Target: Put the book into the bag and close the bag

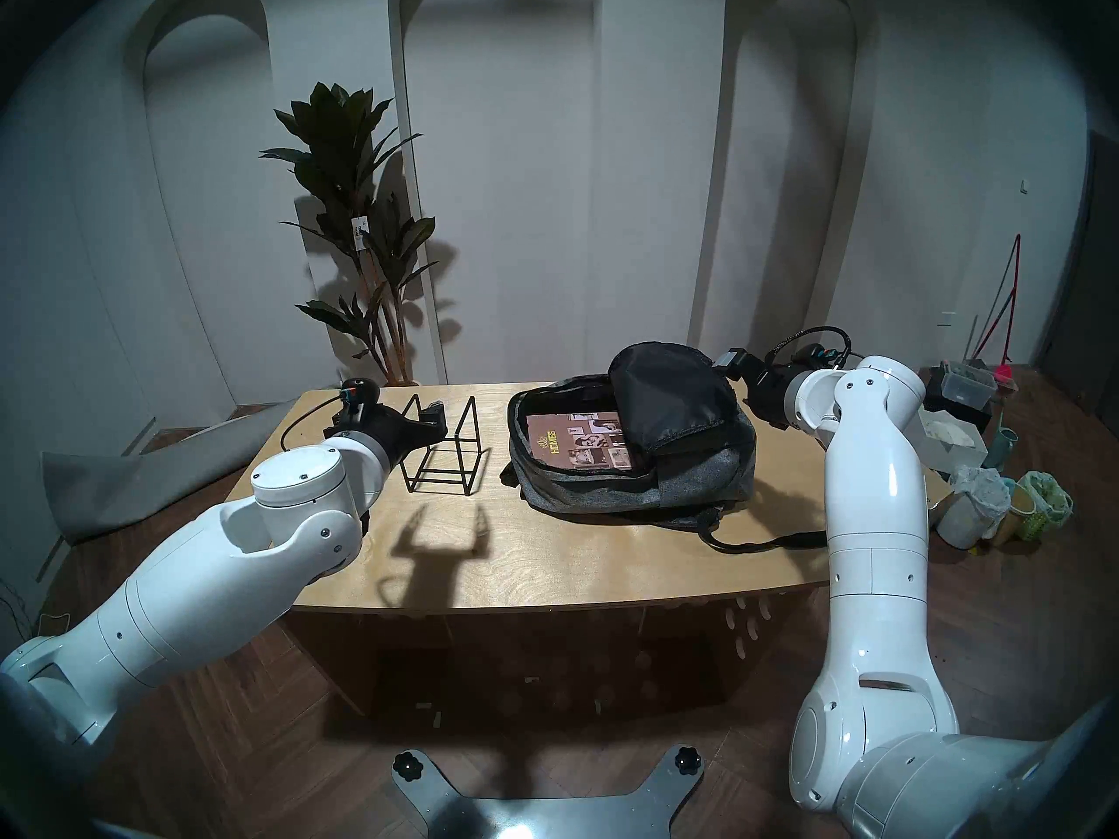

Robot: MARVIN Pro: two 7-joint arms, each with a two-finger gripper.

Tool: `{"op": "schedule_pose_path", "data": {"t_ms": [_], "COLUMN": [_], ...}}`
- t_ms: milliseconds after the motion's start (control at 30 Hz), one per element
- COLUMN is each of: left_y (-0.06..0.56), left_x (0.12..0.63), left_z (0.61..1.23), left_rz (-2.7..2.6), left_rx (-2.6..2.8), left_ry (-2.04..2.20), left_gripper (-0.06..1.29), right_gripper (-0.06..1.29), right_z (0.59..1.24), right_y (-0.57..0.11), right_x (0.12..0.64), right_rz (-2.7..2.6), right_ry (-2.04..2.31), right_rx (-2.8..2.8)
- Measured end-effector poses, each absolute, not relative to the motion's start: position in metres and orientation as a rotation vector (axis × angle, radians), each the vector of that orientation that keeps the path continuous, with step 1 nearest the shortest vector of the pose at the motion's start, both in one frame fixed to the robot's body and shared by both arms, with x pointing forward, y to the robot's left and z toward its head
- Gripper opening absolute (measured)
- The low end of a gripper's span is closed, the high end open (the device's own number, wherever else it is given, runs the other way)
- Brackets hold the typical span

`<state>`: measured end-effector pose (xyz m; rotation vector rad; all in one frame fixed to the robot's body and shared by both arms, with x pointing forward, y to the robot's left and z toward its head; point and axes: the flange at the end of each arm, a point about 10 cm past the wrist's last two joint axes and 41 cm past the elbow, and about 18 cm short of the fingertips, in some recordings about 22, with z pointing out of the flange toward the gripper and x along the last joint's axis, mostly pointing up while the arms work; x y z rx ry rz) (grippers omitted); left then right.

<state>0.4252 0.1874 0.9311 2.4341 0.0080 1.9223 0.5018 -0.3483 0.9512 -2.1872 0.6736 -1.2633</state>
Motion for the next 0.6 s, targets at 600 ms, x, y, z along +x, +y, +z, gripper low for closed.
{"op": "schedule_pose_path", "data": {"t_ms": [600], "left_y": [0.189], "left_x": [0.432], "left_z": [0.924], "left_rz": [1.914], "left_rx": [2.443], "left_ry": [0.035], "left_gripper": [1.24], "right_gripper": [1.23], "right_z": [0.959], "right_y": [-0.337], "right_x": [0.514], "right_rz": [-1.220], "right_ry": [0.640], "right_rx": [-2.202]}}
